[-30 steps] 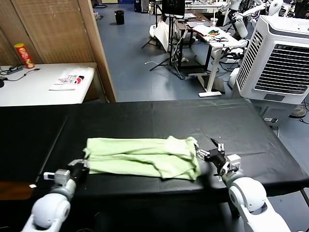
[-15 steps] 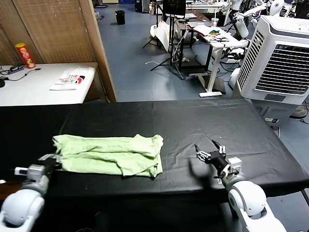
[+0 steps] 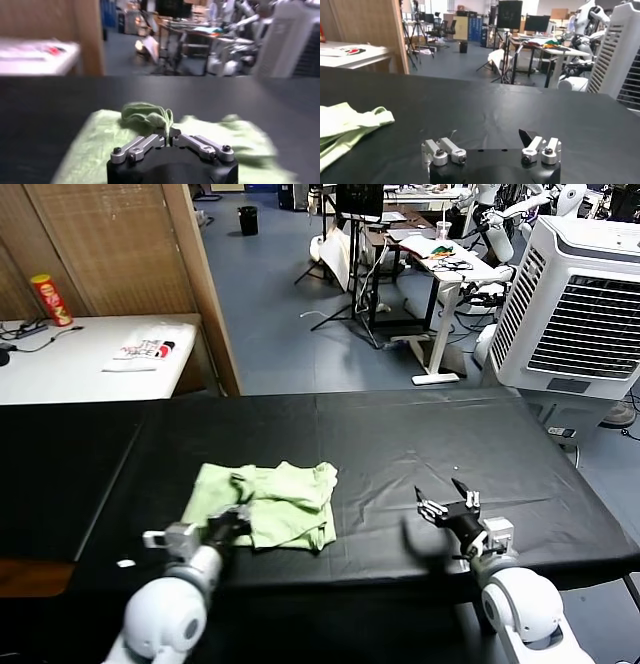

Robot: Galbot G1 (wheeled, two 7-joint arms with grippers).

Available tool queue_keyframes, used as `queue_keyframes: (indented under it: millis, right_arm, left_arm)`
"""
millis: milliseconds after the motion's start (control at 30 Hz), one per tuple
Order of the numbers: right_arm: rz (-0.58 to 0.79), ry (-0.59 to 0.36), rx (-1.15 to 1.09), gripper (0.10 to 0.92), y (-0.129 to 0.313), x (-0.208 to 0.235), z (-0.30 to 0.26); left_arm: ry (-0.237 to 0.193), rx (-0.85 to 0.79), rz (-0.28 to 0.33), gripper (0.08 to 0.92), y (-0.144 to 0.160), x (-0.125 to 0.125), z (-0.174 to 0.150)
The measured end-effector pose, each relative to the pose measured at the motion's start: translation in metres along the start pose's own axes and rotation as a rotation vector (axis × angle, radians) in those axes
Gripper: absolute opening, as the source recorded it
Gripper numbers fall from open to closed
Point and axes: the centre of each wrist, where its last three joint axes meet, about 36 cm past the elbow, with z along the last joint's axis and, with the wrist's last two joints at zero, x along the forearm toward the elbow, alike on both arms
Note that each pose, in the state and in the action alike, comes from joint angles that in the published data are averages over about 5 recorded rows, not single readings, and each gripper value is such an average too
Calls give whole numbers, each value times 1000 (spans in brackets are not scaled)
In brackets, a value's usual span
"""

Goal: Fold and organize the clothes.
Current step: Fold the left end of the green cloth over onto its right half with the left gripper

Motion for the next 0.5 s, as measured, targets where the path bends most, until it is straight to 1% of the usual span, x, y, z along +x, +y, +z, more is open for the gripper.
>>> queue_keyframes:
  millis: [100,200,333,500]
  right_arm:
    - [2,3,-1,798,1,1,2]
    - [1,4,-3,798,4,1,4]
    - [-2,4,-6,798,8,0,4]
    - [-9,1,-8,798,12,-1,4]
  left_arm:
    - [-14,23,46,162,-19,-8,-3]
    - [-30,37,78,162,-31,-16,-6]
    - [-40,46,102,162,-42,-23,-5]
    - [-42,37,117,162,-53,-31,2]
